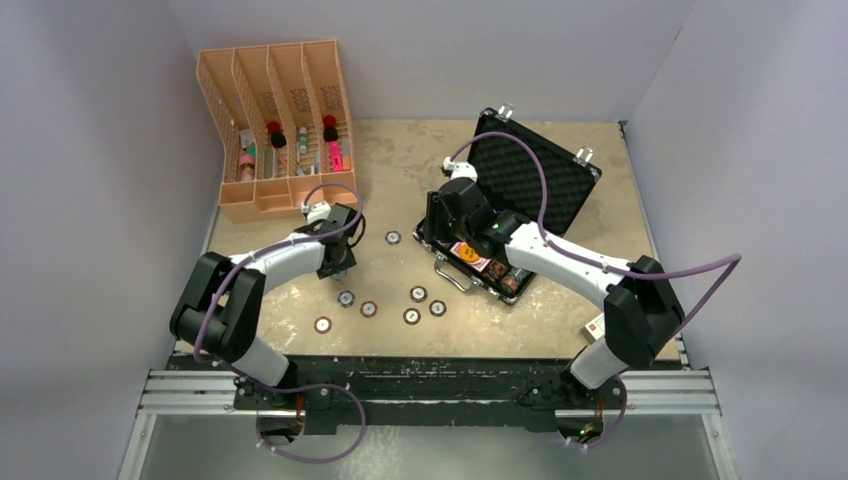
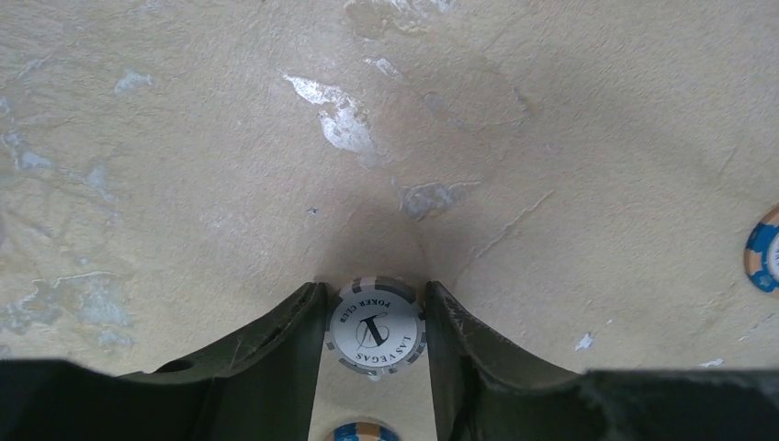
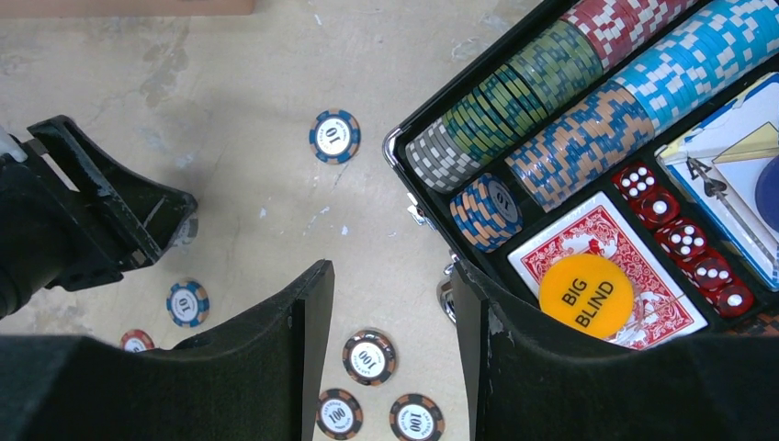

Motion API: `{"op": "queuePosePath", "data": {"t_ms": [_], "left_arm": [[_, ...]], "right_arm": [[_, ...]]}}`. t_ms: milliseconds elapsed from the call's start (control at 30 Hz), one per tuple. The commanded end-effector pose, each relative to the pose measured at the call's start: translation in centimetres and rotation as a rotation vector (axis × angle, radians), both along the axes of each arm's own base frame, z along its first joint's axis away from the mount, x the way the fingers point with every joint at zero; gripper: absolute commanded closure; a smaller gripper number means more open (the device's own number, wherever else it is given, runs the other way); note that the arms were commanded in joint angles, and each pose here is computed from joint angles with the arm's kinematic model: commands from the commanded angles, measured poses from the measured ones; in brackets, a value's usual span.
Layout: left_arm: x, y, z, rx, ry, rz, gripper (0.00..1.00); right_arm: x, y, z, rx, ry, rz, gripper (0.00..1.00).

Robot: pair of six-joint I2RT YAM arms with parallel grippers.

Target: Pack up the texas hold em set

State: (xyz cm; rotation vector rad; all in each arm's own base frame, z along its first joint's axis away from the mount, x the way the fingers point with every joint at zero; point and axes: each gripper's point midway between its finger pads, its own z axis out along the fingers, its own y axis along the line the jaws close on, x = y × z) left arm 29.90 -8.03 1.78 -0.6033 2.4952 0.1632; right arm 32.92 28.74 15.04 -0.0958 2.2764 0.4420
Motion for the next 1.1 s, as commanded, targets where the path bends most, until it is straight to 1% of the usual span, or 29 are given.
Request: {"op": "queuePosePath", "data": {"t_ms": [0,67,233,400,433,600,733,867,967,1067], "left_arm": [[-0.7,0.8,0.2,0.036,0.05,0.012,0.6],[-1.0,0.6,0.2,0.024,0.061,0.008,0.59],[-1.7,-0.4,0.0,-0.027,0.099,-0.034,0.51],[-2.7,-0.4,-0.4,-0.029,0.136,-0.054,0.5],[-2.8,-0.3,-0.3,-0.022,0.14,-0.052,0.51],[-2.2,-0.3,0.0,-0.022,0.118,-0.054,0.68],[-1.0,-1.1,1.8,-0.06,0.044,-0.069,0.72],[-0.1,-3.0,5.4,-0.185,-0.061,-0.084,0.73],[0.7,-5.3,8.6,-0.332,-0.148,-0.103,0.73],[1.5,-8.0,12.2,-0.503,-0.236,-0.128,0.73]], "right_arm": [[0.3,0.2,1.8,0.031,-0.061,0.015,0.47],[0.4,0.1,1.7,0.03,-0.061,0.01,0.47],[0.5,0.0,1.6,0.029,-0.062,0.004,0.47],[0.3,-0.2,1.5,0.034,-0.059,-0.003,0.48],[0.3,-0.2,1.4,0.036,-0.057,-0.004,0.48],[0.1,-0.2,1.4,0.046,-0.054,-0.007,0.48],[-0.1,-0.3,1.7,0.057,-0.061,-0.004,0.48],[-0.8,0.4,2.4,0.116,-0.081,0.047,0.46],[-1.8,1.8,3.6,0.209,-0.112,0.135,0.45],[-3.0,2.7,4.9,0.303,-0.158,0.211,0.41]]}}
